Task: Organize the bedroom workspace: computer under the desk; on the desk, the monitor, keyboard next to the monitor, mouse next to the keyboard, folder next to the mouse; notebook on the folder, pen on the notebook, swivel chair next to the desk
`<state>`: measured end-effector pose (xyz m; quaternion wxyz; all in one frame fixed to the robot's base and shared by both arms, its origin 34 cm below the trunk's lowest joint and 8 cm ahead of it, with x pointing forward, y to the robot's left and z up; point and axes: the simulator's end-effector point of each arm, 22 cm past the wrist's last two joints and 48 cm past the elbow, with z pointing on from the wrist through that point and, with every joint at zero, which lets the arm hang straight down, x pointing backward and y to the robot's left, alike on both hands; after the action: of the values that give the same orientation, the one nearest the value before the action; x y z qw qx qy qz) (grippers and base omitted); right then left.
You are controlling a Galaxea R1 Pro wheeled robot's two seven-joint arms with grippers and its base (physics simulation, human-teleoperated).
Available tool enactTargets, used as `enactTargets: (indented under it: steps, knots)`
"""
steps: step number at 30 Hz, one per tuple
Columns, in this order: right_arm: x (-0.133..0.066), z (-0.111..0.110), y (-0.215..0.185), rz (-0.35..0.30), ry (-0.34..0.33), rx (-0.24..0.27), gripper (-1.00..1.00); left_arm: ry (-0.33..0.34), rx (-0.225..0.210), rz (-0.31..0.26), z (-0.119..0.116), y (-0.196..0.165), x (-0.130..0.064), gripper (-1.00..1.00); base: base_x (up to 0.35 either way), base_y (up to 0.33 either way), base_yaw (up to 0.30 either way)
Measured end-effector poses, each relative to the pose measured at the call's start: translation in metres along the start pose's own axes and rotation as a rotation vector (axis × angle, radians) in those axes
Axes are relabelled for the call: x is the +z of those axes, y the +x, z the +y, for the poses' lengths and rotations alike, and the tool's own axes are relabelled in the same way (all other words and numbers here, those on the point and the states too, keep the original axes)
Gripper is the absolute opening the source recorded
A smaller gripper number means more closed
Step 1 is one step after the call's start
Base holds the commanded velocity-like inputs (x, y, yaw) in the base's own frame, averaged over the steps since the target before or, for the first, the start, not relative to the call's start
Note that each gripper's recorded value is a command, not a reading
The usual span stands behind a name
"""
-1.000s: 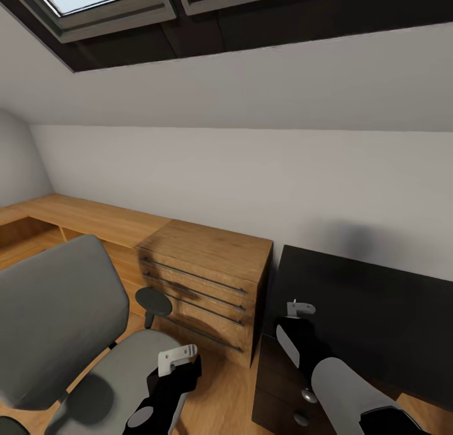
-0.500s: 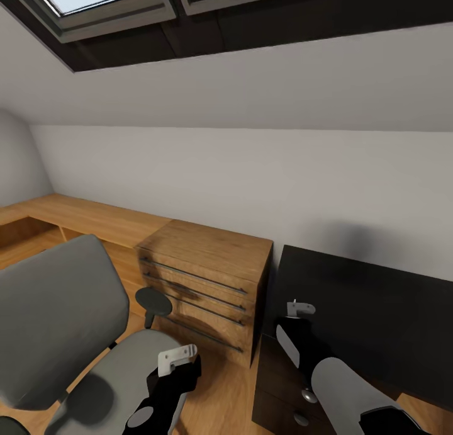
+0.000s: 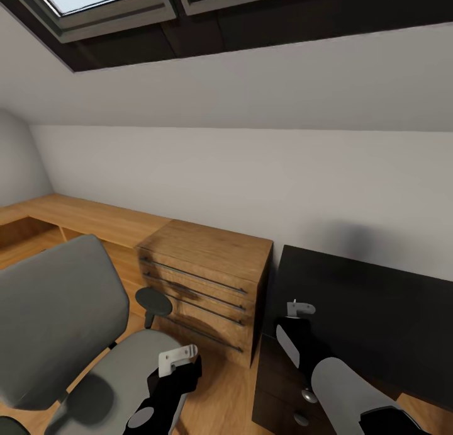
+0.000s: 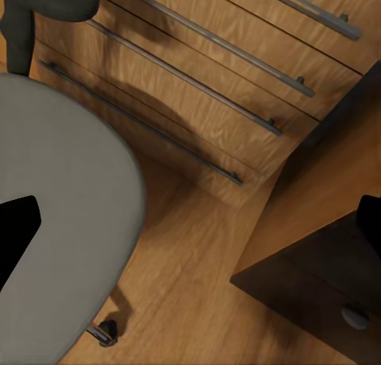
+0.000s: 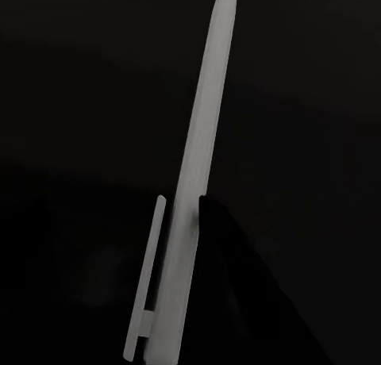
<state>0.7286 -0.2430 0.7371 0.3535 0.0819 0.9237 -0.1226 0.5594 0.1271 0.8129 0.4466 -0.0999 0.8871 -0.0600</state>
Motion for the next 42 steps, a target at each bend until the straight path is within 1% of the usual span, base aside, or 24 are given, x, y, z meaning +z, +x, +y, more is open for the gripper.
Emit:
enactTargets:
  steps: [7, 9, 14, 42]
  knots:
    - [0.0002, 0.0020, 0.0003, 0.001, -0.010, 0.000, -1.00, 0.001, -0.001, 0.001, -0.0004, 0.0002, 0.0000, 1.00, 0.000, 0.000, 0.000]
    - [0.0004, 0.0057, 0.0014, 0.004, -0.027, 0.002, -1.00, 0.000, 0.000, 0.001, -0.0001, 0.0002, 0.0000, 1.00, 0.000, 0.000, 0.000]
    - [0.0004, 0.0084, 0.0019, 0.006, -0.040, 0.004, -1.00, 0.000, 0.000, 0.000, -0.0001, 0.0001, 0.0000, 1.00, 0.000, 0.000, 0.000]
    - [0.0004, 0.0100, 0.0025, 0.010, -0.050, 0.010, -1.00, 0.000, 0.000, 0.001, 0.0000, 0.0002, 0.0000, 1.00, 0.000, 0.000, 0.000]
